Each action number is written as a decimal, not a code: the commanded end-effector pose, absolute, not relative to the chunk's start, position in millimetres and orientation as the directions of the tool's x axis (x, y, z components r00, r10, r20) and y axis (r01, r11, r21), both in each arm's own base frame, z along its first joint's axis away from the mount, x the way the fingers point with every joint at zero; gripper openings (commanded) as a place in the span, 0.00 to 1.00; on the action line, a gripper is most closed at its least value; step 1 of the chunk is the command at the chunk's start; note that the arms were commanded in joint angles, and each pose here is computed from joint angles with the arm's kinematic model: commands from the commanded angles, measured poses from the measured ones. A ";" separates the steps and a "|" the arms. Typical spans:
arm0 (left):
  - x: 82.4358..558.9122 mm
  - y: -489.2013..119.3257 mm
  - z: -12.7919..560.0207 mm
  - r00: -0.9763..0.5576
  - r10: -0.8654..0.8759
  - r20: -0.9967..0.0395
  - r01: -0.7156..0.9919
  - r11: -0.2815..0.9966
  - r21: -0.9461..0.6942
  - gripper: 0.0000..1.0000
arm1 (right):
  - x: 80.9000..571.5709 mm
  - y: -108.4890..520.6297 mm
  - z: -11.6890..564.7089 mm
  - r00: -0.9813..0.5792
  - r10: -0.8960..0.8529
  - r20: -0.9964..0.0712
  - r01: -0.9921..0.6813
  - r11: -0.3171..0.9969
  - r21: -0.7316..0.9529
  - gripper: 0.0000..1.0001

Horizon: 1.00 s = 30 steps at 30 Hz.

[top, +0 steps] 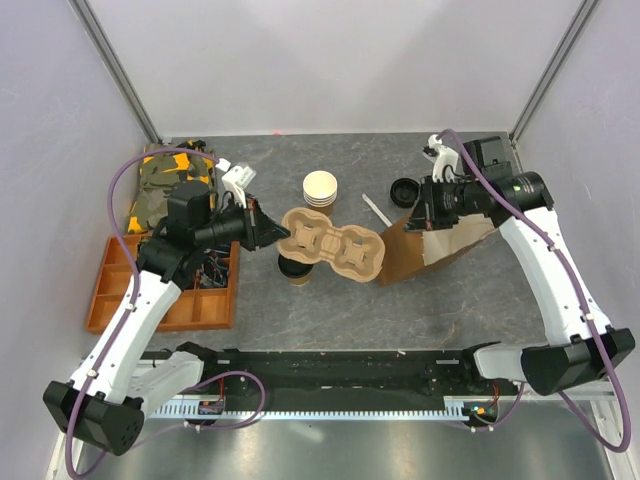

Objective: Pack the takeout coffee

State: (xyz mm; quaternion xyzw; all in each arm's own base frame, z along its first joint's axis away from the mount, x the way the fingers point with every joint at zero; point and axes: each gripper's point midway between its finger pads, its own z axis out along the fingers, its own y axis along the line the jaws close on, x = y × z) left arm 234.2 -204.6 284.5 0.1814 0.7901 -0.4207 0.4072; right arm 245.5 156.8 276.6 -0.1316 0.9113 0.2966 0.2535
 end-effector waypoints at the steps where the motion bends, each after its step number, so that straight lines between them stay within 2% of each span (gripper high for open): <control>1: 235.1 -195.8 305.3 -0.544 -0.064 -0.837 0.652 0.595 -0.469 0.02 | 262.4 193.1 294.5 -0.869 0.086 -0.488 -0.291 0.708 0.643 0.01; 3: 236.1 -194.7 305.4 -0.548 -0.069 -0.833 0.646 0.598 -0.474 0.02 | 261.7 200.4 289.6 -0.881 0.103 -0.462 -0.269 0.693 0.668 0.06; 6: 238.4 -193.6 305.1 -0.553 -0.076 -0.830 0.638 0.603 -0.480 0.02 | 263.7 210.4 290.0 -0.872 0.102 -0.479 -0.290 0.679 0.674 0.18; 7: 238.3 -193.3 305.6 -0.554 -0.077 -0.829 0.637 0.603 -0.481 0.02 | 267.8 211.2 290.4 -0.860 0.095 -0.502 -0.310 0.684 0.660 0.24; 8: 238.5 -193.0 305.6 -0.555 -0.079 -0.828 0.635 0.603 -0.483 0.02 | 270.0 210.9 292.2 -0.851 0.091 -0.517 -0.323 0.686 0.652 0.38; 11: 237.5 -192.4 307.2 -0.556 -0.086 -0.826 0.633 0.600 -0.489 0.02 | 276.9 210.0 309.0 -0.809 0.074 -0.583 -0.382 0.688 0.617 0.56; 17: 233.1 -192.9 310.8 -0.553 -0.096 -0.828 0.643 0.583 -0.497 0.02 | 287.4 197.0 379.7 -0.609 0.051 -0.792 -0.533 0.713 0.456 0.76; 23: 226.7 -192.7 317.6 -0.535 -0.097 -0.839 0.664 0.567 -0.489 0.02 | 291.4 168.6 432.7 -0.423 0.019 -0.906 -0.551 0.788 0.274 0.79; 25: 223.6 -192.9 318.1 -0.534 -0.095 -0.840 0.669 0.560 -0.489 0.02 | 303.7 145.1 429.0 -0.400 -0.023 -0.916 -0.475 0.860 0.186 0.78; 30: 213.2 -192.9 322.2 -0.517 -0.087 -0.851 0.695 0.537 -0.477 0.02 | 320.4 100.3 411.6 -0.367 -0.259 -0.893 -0.409 0.907 -0.094 0.74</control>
